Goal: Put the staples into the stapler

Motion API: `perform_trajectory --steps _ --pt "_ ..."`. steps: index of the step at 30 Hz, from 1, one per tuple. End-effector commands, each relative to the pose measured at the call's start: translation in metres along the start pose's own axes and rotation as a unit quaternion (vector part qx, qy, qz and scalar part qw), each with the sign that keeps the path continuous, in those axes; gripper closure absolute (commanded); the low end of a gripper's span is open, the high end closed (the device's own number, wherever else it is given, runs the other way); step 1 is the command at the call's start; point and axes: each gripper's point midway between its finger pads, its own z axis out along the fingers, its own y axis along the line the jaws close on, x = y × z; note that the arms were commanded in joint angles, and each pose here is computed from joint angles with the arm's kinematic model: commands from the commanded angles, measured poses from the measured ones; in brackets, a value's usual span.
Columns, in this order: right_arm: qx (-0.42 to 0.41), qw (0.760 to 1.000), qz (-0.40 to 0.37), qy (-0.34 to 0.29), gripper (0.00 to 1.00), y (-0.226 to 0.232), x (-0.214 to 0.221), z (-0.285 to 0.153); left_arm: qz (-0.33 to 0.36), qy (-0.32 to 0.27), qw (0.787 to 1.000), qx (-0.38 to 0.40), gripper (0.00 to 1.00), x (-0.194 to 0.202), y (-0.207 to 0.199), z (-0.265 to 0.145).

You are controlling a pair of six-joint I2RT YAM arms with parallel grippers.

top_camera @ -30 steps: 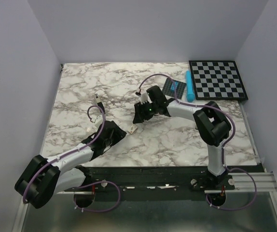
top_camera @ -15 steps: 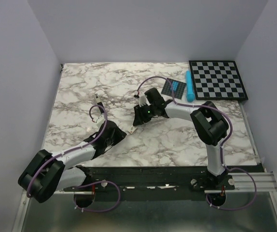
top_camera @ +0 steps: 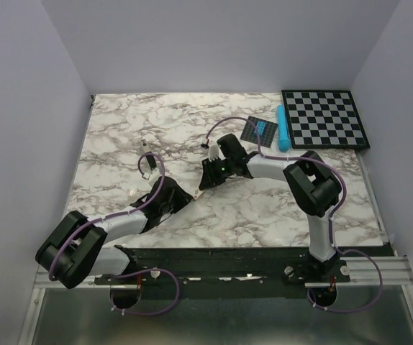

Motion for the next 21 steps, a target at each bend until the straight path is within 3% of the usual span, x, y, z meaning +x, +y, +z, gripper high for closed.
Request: perform_trajectory --steps 1,5,11,21 --pt "-0.009 1.000 0.005 0.009 0.75 0.008 0.011 -0.003 0.001 0.025 1.000 -0.010 0.58 0.011 0.006 0.003" --pt "0.003 1.000 0.004 -0.002 0.89 0.008 0.012 -0.009 0.000 0.029 1.000 -0.006 0.58 0.012 0.004 0.002" --pt "0.035 0.999 0.012 -0.036 0.99 0.008 0.010 -0.028 0.016 0.033 0.999 -0.002 0.57 0.010 -0.002 -0.004" --pt "0.097 0.987 0.097 -0.079 0.99 -0.007 0.039 -0.048 0.035 0.055 0.998 0.014 0.53 0.019 -0.019 -0.011"
